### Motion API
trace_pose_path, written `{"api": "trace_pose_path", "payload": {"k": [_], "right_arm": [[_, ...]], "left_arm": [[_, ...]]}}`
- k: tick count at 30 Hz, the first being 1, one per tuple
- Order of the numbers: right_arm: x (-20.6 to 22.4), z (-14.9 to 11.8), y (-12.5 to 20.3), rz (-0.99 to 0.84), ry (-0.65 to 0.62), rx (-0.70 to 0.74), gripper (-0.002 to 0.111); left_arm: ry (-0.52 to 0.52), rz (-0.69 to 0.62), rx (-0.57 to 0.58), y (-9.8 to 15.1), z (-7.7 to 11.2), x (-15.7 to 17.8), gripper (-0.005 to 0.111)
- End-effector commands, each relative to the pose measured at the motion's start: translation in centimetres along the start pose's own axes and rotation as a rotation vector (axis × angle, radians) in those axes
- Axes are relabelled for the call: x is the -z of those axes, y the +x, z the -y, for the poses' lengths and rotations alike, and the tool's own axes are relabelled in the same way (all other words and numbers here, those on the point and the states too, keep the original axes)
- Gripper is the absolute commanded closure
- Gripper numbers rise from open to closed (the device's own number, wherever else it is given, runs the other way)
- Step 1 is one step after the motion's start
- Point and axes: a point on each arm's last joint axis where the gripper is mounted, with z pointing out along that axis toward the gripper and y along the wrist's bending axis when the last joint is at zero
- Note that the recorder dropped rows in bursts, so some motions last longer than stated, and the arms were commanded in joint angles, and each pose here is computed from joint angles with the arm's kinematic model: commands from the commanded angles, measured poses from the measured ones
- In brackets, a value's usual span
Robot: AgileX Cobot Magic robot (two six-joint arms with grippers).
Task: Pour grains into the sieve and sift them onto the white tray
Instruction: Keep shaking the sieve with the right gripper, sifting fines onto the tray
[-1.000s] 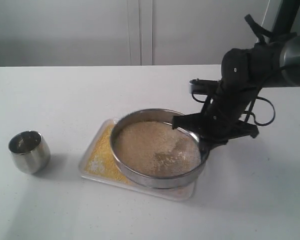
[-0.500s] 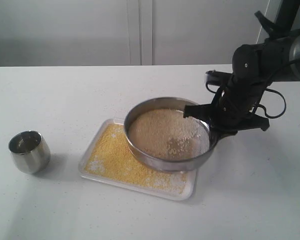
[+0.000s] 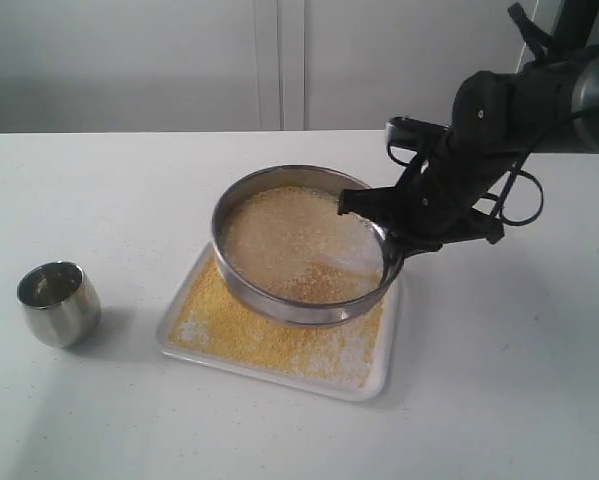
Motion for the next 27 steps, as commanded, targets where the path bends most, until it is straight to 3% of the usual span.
{"api": "trace_pose_path", "payload": {"k": [1, 3, 6, 9, 12, 15, 18, 21, 24, 27], "right_arm": [[1.3, 0.5, 0.9, -0.096, 0.078, 0.128, 0.108], [1.2, 1.6, 0.2, -0.015, 0.161, 0.044, 0.108], [0.6, 1.0, -0.9, 0.092, 0.058, -0.084, 0.108], [0.3, -0.3, -0.4, 0.024, -0.045, -0.033, 0.108], [0.5, 1.1, 0.5, -0.096, 0.064, 0.086, 0.108], [0.6, 2.7, -0.4, -0.025, 0.149, -0.055, 0.108], [0.4, 1.4, -1.3, 0.069, 0.01, -0.121, 0.108], [0.6, 0.1, -0.5, -0.03, -0.079, 0.007, 0.108], [1.0, 1.7, 0.2, -0.117, 0.026, 0.065, 0.108], [0.8, 2.8, -0.9, -0.008, 0.072, -0.093, 0.108]], "left_arm": [[0.0, 0.008, 0.003, 0.1, 0.0, 0.1, 0.107], [0.0, 0.008, 0.003, 0.1, 0.0, 0.1, 0.107], [0.0, 0.008, 0.003, 0.1, 0.0, 0.1, 0.107], [0.0, 0.008, 0.003, 0.1, 0.0, 0.1, 0.107], [0.0, 0.008, 0.003, 0.1, 0.0, 0.1, 0.107], [0.0, 0.008, 0.003, 0.1, 0.0, 0.1, 0.107], [0.0, 0.008, 0.003, 0.1, 0.0, 0.1, 0.107], [0.0, 0.008, 0.003, 0.1, 0.0, 0.1, 0.107], [0.0, 0.008, 0.003, 0.1, 0.0, 0.1, 0.107], [0.0, 0.008, 0.003, 0.1, 0.0, 0.1, 0.107]]}}
